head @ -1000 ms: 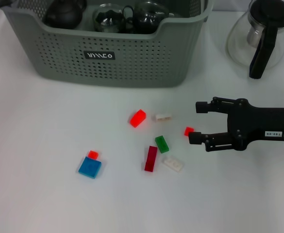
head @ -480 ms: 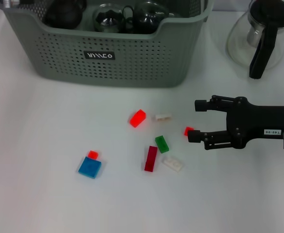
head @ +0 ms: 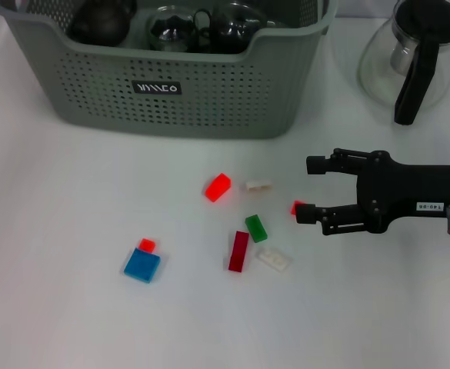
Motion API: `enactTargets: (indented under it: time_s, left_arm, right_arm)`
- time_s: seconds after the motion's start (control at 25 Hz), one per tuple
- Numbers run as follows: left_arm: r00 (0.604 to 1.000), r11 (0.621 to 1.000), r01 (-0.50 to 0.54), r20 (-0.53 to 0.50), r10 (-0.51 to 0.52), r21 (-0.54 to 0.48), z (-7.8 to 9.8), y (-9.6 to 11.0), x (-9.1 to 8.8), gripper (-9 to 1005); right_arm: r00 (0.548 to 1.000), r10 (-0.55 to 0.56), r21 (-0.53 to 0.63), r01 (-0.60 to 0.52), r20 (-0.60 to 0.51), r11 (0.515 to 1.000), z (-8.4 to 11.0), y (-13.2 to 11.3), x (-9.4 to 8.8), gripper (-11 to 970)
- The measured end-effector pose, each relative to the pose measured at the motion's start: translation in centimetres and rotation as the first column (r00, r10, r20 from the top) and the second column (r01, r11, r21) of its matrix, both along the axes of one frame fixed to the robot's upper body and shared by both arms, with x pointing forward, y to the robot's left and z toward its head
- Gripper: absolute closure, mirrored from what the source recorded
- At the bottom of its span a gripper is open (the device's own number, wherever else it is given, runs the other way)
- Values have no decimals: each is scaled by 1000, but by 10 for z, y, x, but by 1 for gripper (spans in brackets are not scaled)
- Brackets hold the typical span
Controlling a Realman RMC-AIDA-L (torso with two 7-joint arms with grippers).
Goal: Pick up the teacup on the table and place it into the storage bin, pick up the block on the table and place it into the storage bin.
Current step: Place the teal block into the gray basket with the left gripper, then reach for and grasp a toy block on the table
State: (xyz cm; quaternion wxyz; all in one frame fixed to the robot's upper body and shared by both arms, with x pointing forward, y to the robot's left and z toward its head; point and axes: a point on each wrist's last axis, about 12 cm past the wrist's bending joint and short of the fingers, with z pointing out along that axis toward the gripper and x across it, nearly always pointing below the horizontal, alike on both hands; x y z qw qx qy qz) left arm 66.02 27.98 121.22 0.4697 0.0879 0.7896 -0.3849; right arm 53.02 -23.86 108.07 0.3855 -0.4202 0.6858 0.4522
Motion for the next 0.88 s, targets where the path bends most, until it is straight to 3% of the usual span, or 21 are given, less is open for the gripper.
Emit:
enactTargets:
  time_s: [0.08, 0.16, 0.28, 0.36, 0.44, 0.56, 0.64, 0.76, 0.88]
  left_arm:
    - [989, 978, 78, 141, -51, -193, 5, 15, -21, 403]
    - [956, 926, 168, 284, -70, -337, 7, 30, -43, 405]
    - [893, 864, 298, 438, -103, -406, 11, 49, -76, 407]
    - [863, 865, 356, 481, -158, -355, 9, 56, -95, 409]
    - [859, 888, 377, 459, -228, -265, -1, 58, -111, 410]
    - [887, 921, 371, 337, -315, -115, -30, 61, -130, 411]
    - [892, 923, 385, 265, -367, -21, -49, 61, -141, 410]
    - [868, 884, 450, 171, -467, 128, -79, 56, -158, 410]
    - [819, 821, 511, 145, -555, 255, -105, 49, -176, 410]
  right_arm:
    - [1000, 0, -1, 0, 1, 1000, 0, 0, 0, 3]
    - [1000, -1, -1, 1, 1, 1000, -1, -1, -1, 3]
    - [1000, -3, -1, 3, 1, 1000, -2, -1, -2, 3]
    - [1000, -5, 0, 5, 1, 1000, -1, -2, -2, 3]
    - [1000, -9, 1, 9, 2, 1000, -1, -2, -1, 3]
    - [1000, -11, 1, 11, 2, 1000, -1, -3, -1, 3]
    - [1000, -11, 0, 11, 2, 1000, -1, -3, -1, 3]
    - [1000, -12, 0, 12, 0, 1000, -2, -3, -2, 3]
    - [1000, -14, -1, 14, -2, 1000, -2, -4, -2, 3]
